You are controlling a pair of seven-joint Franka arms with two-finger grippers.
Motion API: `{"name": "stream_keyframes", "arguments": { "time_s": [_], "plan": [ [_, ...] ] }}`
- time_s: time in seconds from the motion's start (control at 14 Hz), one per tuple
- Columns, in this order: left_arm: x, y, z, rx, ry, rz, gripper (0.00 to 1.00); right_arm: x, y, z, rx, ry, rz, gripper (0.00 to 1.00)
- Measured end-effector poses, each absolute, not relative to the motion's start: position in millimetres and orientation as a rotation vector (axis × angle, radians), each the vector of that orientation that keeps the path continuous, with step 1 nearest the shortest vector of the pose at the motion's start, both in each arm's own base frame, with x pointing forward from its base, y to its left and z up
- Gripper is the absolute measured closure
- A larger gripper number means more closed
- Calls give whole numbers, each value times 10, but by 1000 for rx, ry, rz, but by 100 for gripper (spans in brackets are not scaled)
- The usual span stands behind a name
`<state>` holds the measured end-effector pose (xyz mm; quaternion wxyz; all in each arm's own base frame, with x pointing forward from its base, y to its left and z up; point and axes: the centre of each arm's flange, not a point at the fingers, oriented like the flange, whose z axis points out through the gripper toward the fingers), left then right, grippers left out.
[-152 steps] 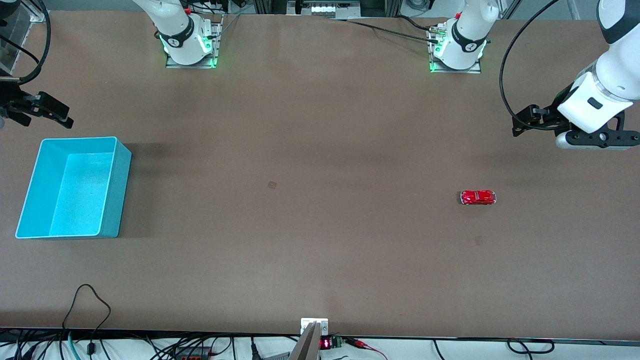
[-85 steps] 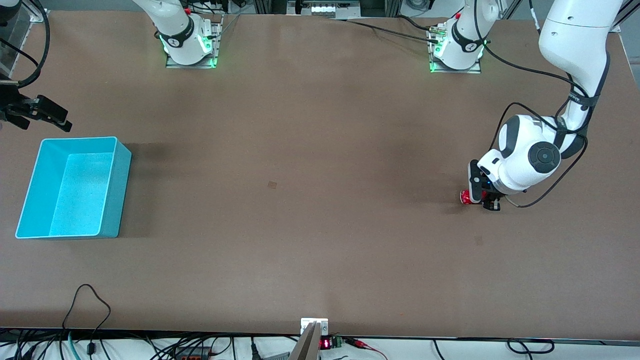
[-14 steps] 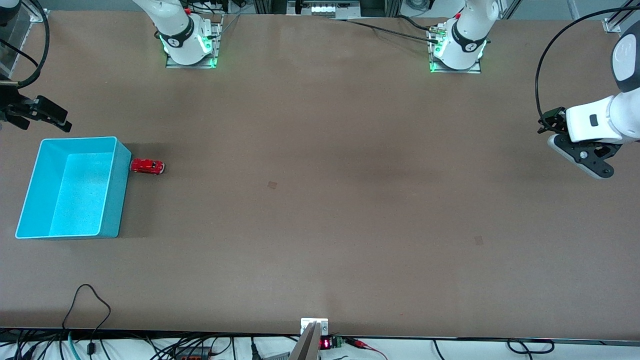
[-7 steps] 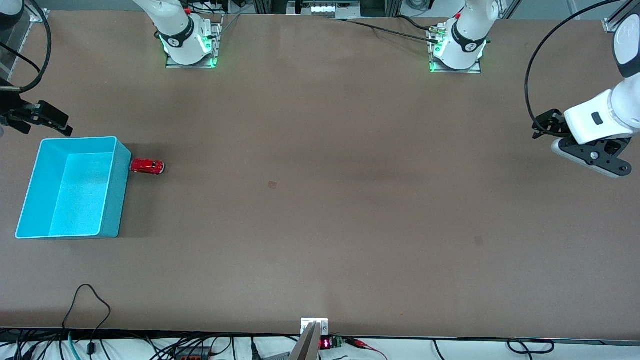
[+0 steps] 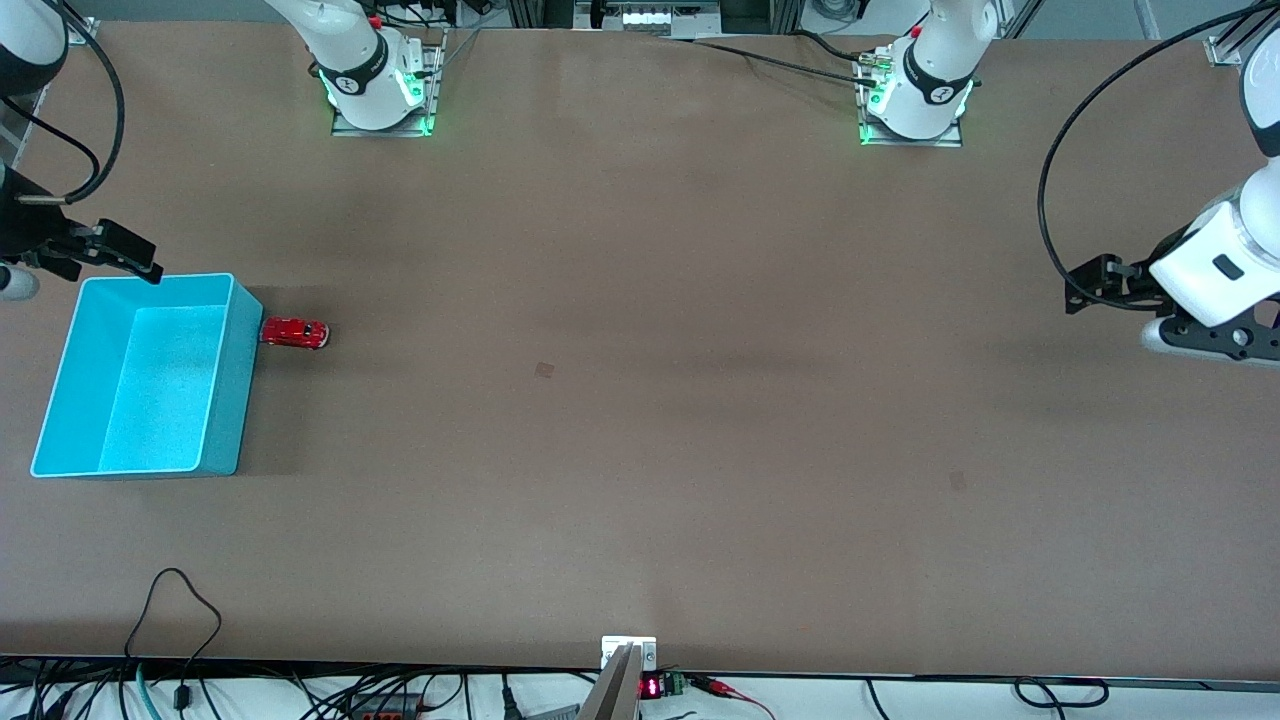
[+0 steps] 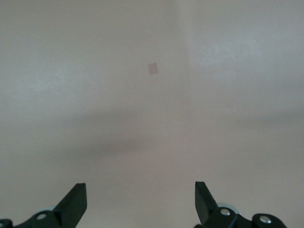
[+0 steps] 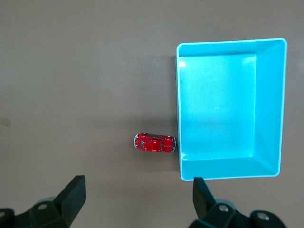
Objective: Wind red beetle toy and store in blue box
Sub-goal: 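Move the right gripper over the red car beside the blue box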
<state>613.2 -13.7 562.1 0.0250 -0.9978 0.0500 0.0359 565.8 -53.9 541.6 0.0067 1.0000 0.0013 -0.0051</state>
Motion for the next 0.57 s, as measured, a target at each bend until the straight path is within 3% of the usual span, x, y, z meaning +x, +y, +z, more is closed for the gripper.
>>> {"name": "stream_keyframes", "arguments": {
  "time_s": [0.57],
  "plan": [
    [6137, -631, 5712, -3102, -77, 69, 0, 5908, -540, 4616, 3129, 201, -216, 0]
  ]
}}
